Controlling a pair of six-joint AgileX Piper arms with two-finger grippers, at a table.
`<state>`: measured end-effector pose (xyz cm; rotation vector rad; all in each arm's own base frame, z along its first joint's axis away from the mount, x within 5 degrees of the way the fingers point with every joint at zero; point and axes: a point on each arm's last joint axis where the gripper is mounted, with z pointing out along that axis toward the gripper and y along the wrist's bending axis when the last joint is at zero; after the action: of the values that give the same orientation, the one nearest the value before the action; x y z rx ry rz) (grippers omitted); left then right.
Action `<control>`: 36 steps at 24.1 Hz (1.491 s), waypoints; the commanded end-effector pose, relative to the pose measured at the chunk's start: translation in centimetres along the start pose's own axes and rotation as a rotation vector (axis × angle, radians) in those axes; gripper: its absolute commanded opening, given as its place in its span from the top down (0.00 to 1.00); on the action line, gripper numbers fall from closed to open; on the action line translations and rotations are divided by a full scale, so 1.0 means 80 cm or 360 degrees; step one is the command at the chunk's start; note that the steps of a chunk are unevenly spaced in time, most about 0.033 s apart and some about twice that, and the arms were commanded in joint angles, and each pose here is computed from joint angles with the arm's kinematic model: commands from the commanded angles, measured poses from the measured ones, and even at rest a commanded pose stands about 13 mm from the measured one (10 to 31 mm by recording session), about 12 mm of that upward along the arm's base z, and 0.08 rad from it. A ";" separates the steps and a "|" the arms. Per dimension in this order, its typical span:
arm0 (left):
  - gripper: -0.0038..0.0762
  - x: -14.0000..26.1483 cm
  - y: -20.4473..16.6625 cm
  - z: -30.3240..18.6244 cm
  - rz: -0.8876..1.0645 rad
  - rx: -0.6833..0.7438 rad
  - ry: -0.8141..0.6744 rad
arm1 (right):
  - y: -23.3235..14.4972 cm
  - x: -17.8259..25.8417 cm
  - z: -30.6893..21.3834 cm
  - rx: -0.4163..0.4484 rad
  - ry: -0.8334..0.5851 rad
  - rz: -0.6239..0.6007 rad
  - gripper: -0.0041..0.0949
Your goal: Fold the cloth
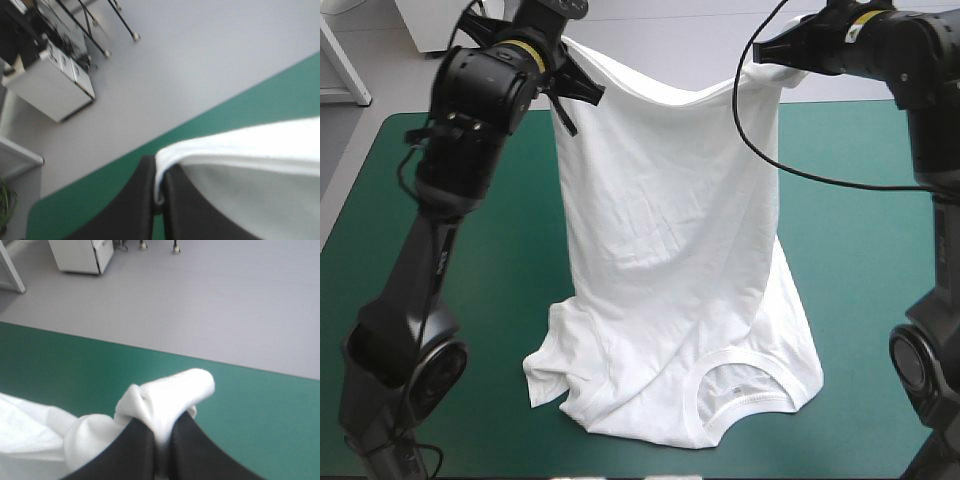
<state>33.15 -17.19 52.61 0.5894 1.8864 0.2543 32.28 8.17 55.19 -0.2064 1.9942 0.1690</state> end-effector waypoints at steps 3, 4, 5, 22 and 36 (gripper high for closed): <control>0.98 0.022 0.001 0.075 -0.0090 0.0051 0.0090 | -0.039 0.018 0.080 0.0017 0.0109 0.0134 0.98; 0.98 0.028 0.000 0.090 -0.0093 0.0050 0.0111 | -0.044 0.024 0.097 -0.0002 0.0146 0.0157 0.98; 0.98 0.034 -0.003 0.108 -0.0116 0.0053 0.0129 | -0.053 0.034 0.122 -0.0014 0.0202 0.0190 0.98; 0.98 0.154 -0.054 0.303 -0.0339 0.0175 0.0478 | -0.095 0.150 0.307 -0.0086 0.0597 0.0247 0.97; 0.50 0.127 -0.032 0.258 -0.0434 0.0261 0.0489 | -0.117 0.157 0.295 -0.0161 0.0742 0.0329 0.31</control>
<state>50.62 -16.86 27.35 0.4438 2.4552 0.0582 51.97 4.42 27.01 -0.1060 2.6188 0.3851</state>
